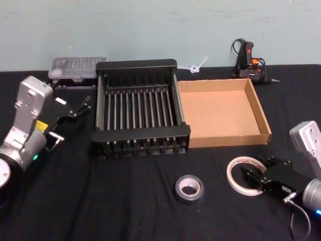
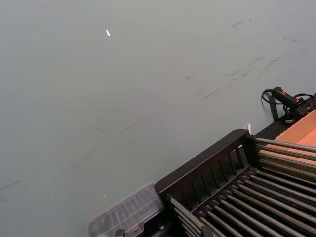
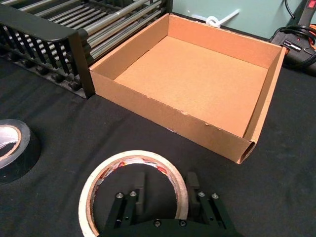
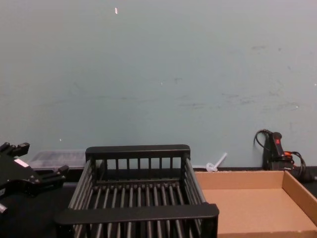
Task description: Pick up the white tape and place it into the black box , Pick up the silver tape and place it into the brown box.
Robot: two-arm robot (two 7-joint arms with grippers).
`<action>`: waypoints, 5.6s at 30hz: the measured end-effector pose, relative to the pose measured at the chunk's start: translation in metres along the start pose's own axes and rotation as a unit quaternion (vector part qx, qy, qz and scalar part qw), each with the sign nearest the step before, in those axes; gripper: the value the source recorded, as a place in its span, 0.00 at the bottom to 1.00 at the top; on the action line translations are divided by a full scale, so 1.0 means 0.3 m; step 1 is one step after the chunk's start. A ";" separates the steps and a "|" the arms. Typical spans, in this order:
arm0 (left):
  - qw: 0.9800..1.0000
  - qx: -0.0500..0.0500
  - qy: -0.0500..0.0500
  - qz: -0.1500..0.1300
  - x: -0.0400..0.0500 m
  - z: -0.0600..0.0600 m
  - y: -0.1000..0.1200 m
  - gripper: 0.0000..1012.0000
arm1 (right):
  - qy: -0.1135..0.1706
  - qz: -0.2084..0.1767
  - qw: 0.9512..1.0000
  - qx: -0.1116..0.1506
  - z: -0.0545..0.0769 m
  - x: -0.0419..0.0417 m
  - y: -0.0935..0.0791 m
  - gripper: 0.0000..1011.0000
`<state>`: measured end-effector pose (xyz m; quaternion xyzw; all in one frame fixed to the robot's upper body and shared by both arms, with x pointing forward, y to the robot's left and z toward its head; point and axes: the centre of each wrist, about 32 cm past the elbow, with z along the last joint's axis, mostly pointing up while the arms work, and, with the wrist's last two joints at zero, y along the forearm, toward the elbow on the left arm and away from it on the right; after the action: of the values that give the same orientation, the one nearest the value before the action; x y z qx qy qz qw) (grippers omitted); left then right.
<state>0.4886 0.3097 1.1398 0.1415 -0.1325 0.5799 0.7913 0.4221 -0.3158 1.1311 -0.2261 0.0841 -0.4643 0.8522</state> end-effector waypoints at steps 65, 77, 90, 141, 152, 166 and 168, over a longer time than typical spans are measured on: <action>1.000 0.000 0.000 0.000 0.000 0.000 0.000 0.99 | -0.034 0.009 0.989 0.142 0.193 0.024 0.081 0.10; 1.000 0.000 0.000 0.000 0.000 0.000 0.000 0.99 | -0.062 0.008 0.987 0.148 0.269 0.028 0.199 0.10; 1.000 0.000 0.000 0.000 0.000 0.000 0.000 0.99 | -0.079 0.022 0.985 0.150 0.346 0.019 0.321 0.10; 1.000 0.000 0.000 0.000 0.000 0.000 0.000 0.99 | -0.122 0.063 0.981 0.137 0.485 -0.074 0.546 0.17; 1.000 0.000 0.000 0.000 0.000 0.000 0.000 0.99 | -0.122 0.062 0.981 0.137 0.485 -0.073 0.545 0.53; 1.000 0.000 0.000 0.000 0.000 0.000 0.000 0.99 | -0.121 0.062 0.981 0.137 0.484 -0.073 0.544 0.92; 1.000 0.000 0.000 0.000 0.000 0.000 0.000 0.99 | -0.121 0.062 0.981 0.137 0.484 -0.073 0.544 0.97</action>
<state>0.4886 0.3097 1.1398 0.1415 -0.1325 0.5799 0.7913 0.5842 -0.1769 1.1823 -0.1562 -0.0703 -0.3869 0.9061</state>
